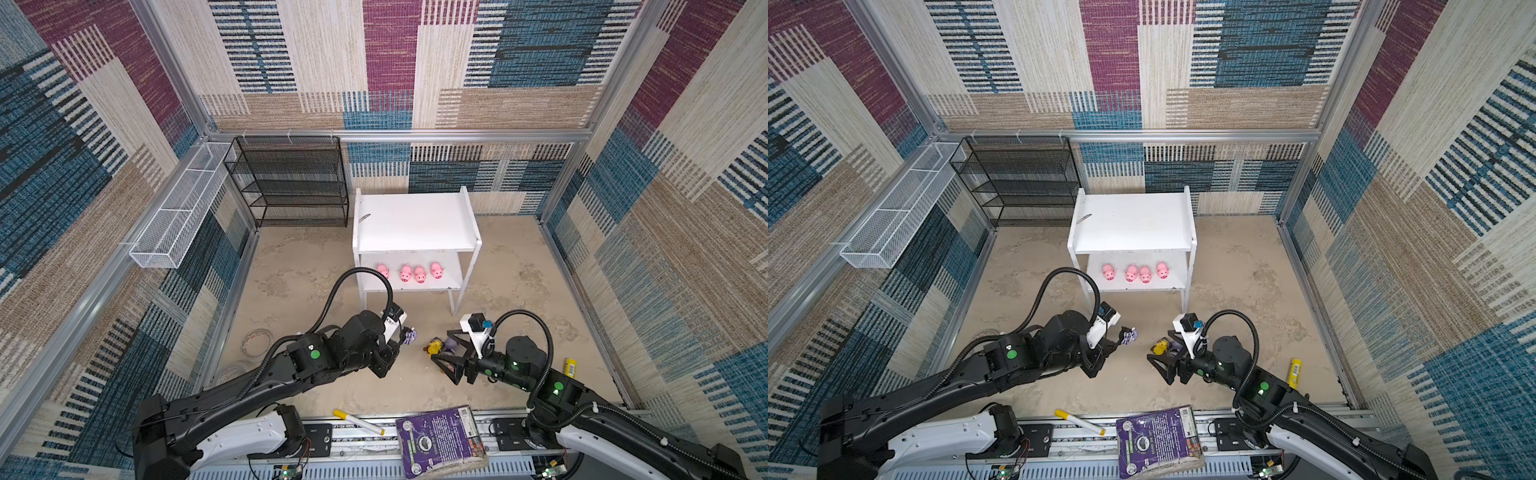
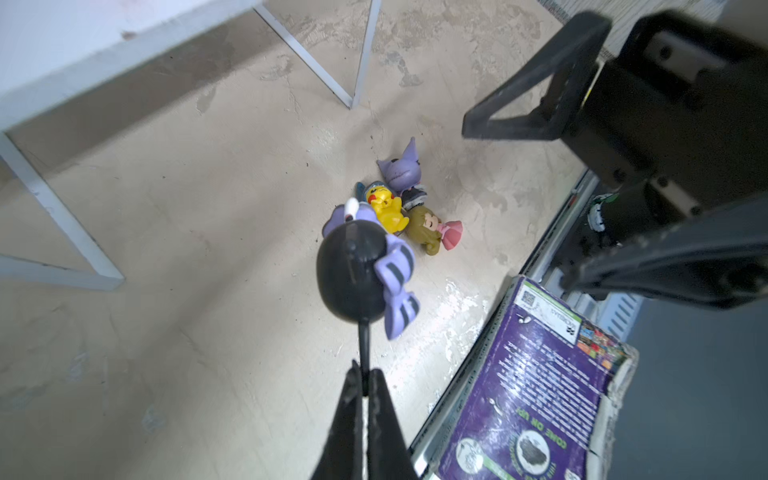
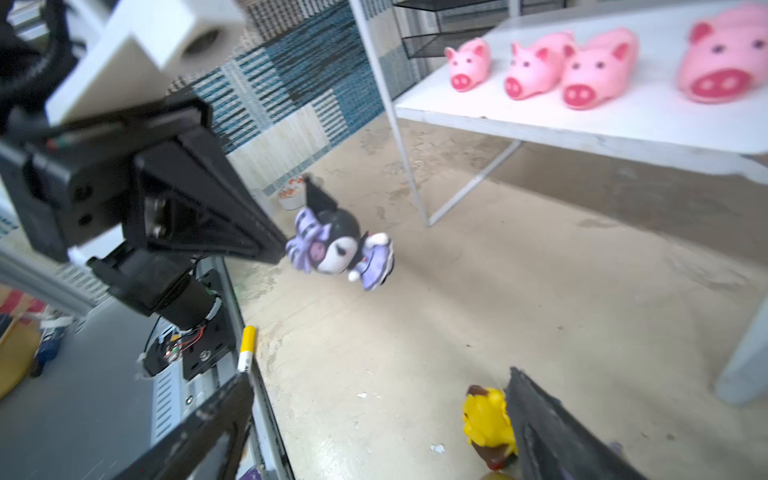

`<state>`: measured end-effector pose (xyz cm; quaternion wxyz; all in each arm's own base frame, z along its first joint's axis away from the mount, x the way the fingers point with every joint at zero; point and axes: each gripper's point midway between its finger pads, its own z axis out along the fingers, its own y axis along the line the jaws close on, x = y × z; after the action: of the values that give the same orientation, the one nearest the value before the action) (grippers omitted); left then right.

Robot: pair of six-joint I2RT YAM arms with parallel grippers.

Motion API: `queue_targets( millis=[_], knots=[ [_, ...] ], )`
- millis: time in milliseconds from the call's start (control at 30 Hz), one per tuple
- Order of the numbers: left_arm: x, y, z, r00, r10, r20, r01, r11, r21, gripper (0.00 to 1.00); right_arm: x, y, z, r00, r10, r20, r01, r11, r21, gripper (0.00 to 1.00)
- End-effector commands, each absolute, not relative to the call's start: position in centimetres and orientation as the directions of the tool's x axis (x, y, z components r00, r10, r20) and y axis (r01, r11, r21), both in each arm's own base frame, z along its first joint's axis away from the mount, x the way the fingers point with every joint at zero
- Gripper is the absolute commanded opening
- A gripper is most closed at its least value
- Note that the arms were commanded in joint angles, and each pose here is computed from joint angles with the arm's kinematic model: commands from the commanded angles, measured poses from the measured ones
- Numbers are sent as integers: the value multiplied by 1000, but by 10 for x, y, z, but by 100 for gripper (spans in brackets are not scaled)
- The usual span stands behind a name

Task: Place and organize the plastic toys onto the shelf
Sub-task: 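Lift the Kuromi figurine with the left gripper while the right gripper draws back, then raise the held Kuromi toward the shelf top while the right gripper moves alongside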

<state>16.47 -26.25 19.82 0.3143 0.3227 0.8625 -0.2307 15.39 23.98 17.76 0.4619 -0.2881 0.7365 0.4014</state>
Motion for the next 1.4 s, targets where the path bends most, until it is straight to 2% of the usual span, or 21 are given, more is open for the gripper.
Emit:
queue_targets(
  millis=[0,167,333,533,700,767,900,1033,1133,1200,1367],
  knots=[
    [139,-234,199,-624,549,-556,728,668,-157,0,140,258,198,-301,-72,-951,-877,412,246,96],
    [119,-229,231,-522,651,-550,829,540,-148,0,127,280,208,-221,-143,-965,-921,356,159,97],
    [97,-232,252,-395,686,-611,911,380,-162,0,122,290,221,-175,-163,-971,-938,328,114,97],
    [82,-232,259,-311,702,-641,949,269,-166,0,107,307,227,-141,-215,-966,-969,228,91,97],
    [71,-234,257,-280,720,-635,960,202,-194,0,96,322,234,-93,-272,-958,-990,125,61,97],
    [70,-234,257,-273,722,-635,962,192,-195,0,88,327,236,-88,-296,-951,-995,64,72,97],
    [70,-233,262,-262,715,-648,965,189,-182,0,80,331,231,-90,-345,-934,-996,8,93,95],
    [70,-232,263,-254,714,-653,967,186,-172,0,76,332,229,-90,-350,-932,-995,-17,103,87],
    [71,-233,263,-248,714,-654,969,181,-170,0,76,334,230,-92,-350,-932,-994,-24,107,72],
    [71,-233,263,-249,716,-652,968,183,-170,0,75,335,231,-93,-351,-932,-993,-31,111,65],
    [69,-234,262,-253,718,-649,967,177,-182,0,73,334,233,-83,-349,-934,-994,-39,103,58]
  ],
)
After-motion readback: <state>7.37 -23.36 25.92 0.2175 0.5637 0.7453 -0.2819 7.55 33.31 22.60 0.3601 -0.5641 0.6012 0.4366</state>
